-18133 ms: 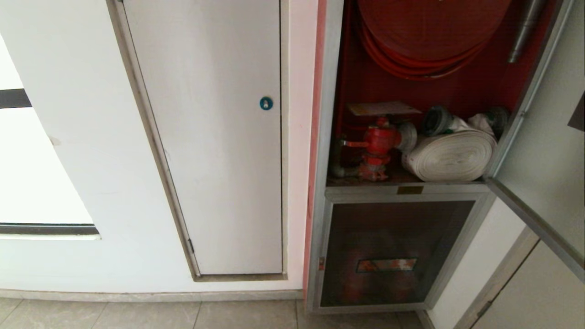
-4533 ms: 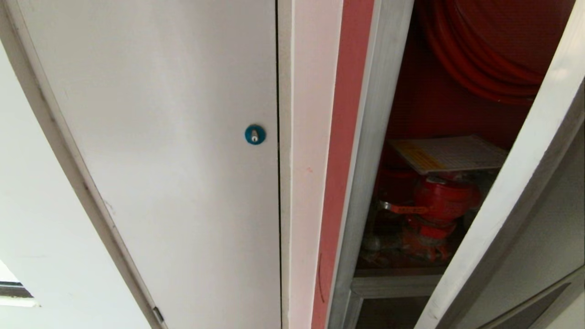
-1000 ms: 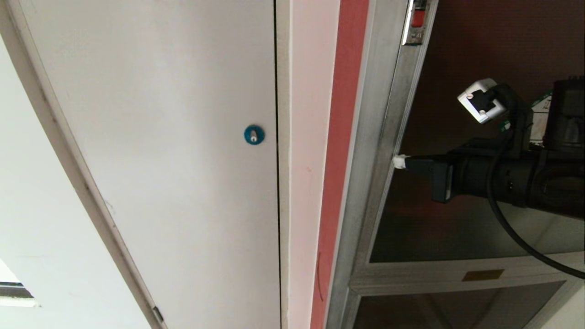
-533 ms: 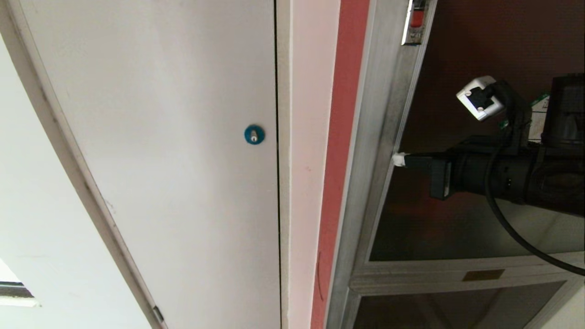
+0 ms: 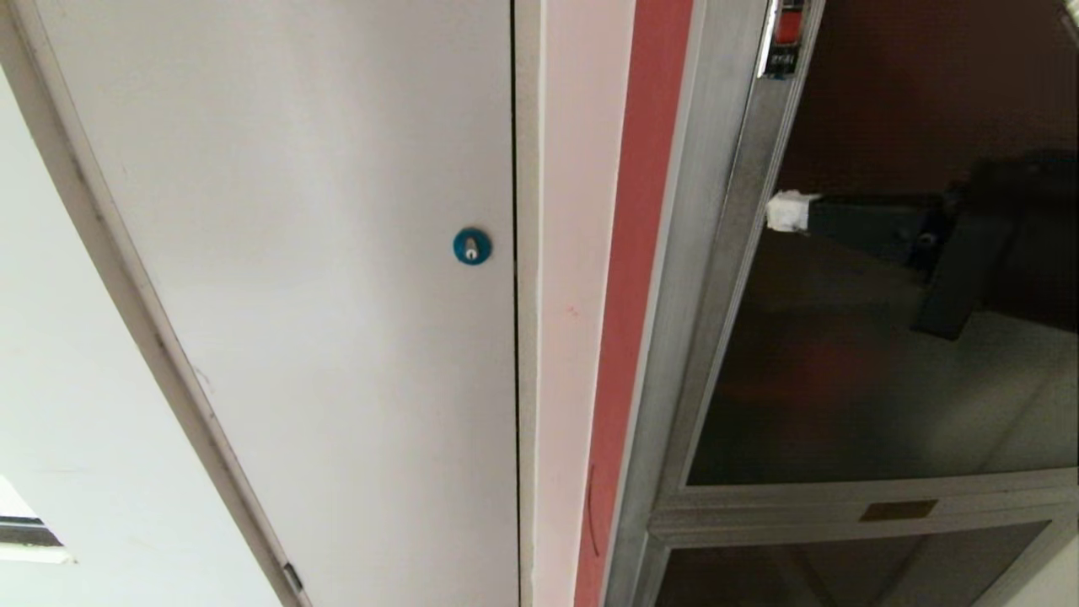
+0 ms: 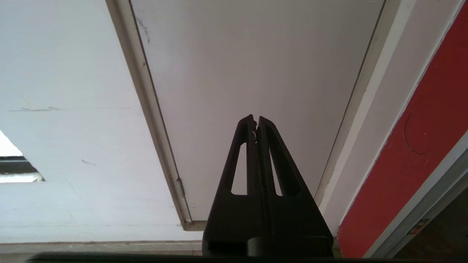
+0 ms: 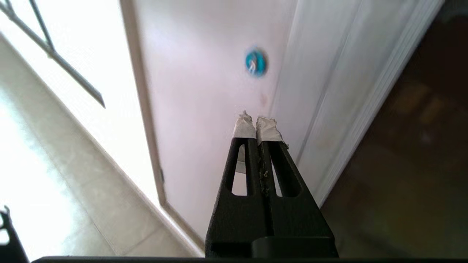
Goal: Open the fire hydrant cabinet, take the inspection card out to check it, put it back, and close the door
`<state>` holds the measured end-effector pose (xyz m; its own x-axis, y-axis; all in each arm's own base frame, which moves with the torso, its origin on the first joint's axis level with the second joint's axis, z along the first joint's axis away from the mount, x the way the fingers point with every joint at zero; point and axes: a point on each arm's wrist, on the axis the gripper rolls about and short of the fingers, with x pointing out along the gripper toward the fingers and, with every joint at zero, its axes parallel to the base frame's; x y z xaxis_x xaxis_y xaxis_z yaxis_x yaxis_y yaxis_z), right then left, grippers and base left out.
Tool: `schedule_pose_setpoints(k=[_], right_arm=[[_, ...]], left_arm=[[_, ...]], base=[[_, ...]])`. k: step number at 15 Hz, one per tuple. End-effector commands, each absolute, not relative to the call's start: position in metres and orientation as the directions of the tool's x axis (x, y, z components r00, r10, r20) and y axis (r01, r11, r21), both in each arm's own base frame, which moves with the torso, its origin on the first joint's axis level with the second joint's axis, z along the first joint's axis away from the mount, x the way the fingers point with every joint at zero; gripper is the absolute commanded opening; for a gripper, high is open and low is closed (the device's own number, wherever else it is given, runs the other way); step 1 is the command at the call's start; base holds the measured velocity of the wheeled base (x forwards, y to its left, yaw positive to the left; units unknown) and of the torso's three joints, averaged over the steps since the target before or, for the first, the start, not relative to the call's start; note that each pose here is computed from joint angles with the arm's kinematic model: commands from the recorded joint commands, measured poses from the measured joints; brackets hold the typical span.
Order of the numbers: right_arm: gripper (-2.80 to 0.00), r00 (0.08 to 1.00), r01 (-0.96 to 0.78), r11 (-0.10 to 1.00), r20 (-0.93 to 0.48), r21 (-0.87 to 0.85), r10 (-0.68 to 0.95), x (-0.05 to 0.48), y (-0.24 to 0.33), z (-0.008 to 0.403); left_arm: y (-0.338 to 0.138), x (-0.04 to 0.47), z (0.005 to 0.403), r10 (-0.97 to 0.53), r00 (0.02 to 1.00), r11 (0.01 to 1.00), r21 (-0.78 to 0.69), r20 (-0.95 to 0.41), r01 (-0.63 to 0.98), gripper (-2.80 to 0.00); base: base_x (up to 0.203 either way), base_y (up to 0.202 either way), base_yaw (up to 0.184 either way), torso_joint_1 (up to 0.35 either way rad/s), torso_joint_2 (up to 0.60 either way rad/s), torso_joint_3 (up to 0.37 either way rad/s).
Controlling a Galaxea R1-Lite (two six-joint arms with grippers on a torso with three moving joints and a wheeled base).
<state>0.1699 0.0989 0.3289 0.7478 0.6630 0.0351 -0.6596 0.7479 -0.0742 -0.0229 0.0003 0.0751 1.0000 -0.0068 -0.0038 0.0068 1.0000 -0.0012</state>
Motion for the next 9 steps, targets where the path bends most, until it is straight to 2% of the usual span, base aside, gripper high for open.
schedule_pose_setpoints(k=[1,5,9], right_arm=[[-2.80,0.736,-0.662,0.744,0.107,-0.091,0.669,0.154,0.091,0.355],[-2.80,0.721,-0.649,0.752,0.223,-0.115,0.656,0.150,0.089,0.406],[-2.80,0.719,-0.614,0.779,0.315,-0.132,0.620,0.169,0.094,0.444]], left_arm=[[0.000,-0.023,0.075,-0.006,1.000,1.000,-0.002,-0.004,0.006,-2.80],[0.000,-0.023,0.075,-0.006,1.000,1.000,-0.002,-0.004,0.006,-2.80],[0.000,-0.023,0.075,-0.006,1.000,1.000,-0.002,-0.005,0.006,-2.80]], base=[[0.000,0.000,0.000,0.000,0.00,0.000],[0.000,0.000,0.000,0.000,0.00,0.000],[0.000,0.000,0.000,0.000,0.00,0.000]])
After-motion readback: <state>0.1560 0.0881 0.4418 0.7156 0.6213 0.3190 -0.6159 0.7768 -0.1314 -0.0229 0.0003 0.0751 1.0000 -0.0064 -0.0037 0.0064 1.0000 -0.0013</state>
